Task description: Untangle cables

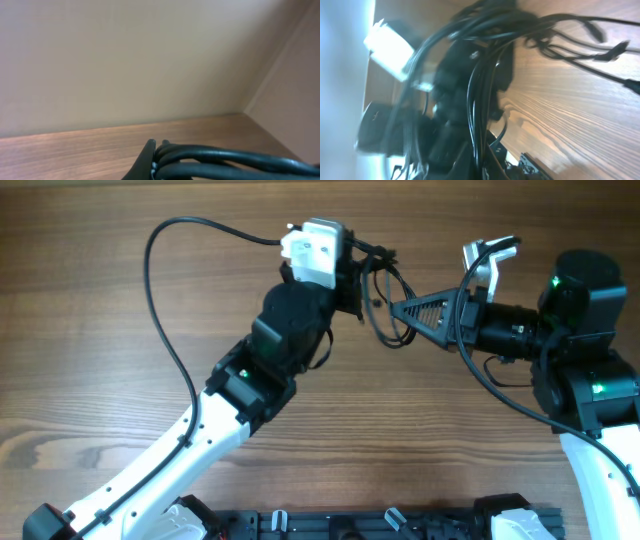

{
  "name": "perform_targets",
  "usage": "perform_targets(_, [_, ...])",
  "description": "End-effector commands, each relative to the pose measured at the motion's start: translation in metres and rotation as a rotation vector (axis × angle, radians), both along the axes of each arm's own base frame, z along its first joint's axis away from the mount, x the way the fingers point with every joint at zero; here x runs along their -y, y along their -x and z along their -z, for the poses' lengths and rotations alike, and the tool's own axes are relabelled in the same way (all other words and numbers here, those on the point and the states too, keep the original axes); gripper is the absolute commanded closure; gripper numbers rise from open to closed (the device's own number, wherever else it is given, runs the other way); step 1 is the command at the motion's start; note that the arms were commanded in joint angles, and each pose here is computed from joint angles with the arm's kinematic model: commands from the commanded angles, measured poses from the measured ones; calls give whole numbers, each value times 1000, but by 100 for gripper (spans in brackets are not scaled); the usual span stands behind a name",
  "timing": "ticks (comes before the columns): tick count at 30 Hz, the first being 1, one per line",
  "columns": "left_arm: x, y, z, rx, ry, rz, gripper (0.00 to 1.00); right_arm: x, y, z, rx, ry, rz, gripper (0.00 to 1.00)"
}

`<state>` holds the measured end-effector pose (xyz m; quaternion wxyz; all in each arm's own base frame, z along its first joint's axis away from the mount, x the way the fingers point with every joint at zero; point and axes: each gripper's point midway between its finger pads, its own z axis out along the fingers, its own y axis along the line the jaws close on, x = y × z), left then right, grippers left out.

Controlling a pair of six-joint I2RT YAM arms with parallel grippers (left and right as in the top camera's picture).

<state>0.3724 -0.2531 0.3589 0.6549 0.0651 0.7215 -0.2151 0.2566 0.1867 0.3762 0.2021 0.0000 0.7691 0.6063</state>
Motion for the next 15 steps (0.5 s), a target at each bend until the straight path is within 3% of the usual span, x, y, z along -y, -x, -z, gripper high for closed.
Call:
perform_targets(1, [-34,-15,-13,7,60,-105,96,-11,30,-25,170,-68,-217,96])
perform_targets(7, [-59,-28,-13,9,60,-168,96,-11,73,-55,393,-150,-492,96])
perform_targets(15, [-114,-48,-16,26,61,-341,96,-10,80,-57,357,-163,-532,96])
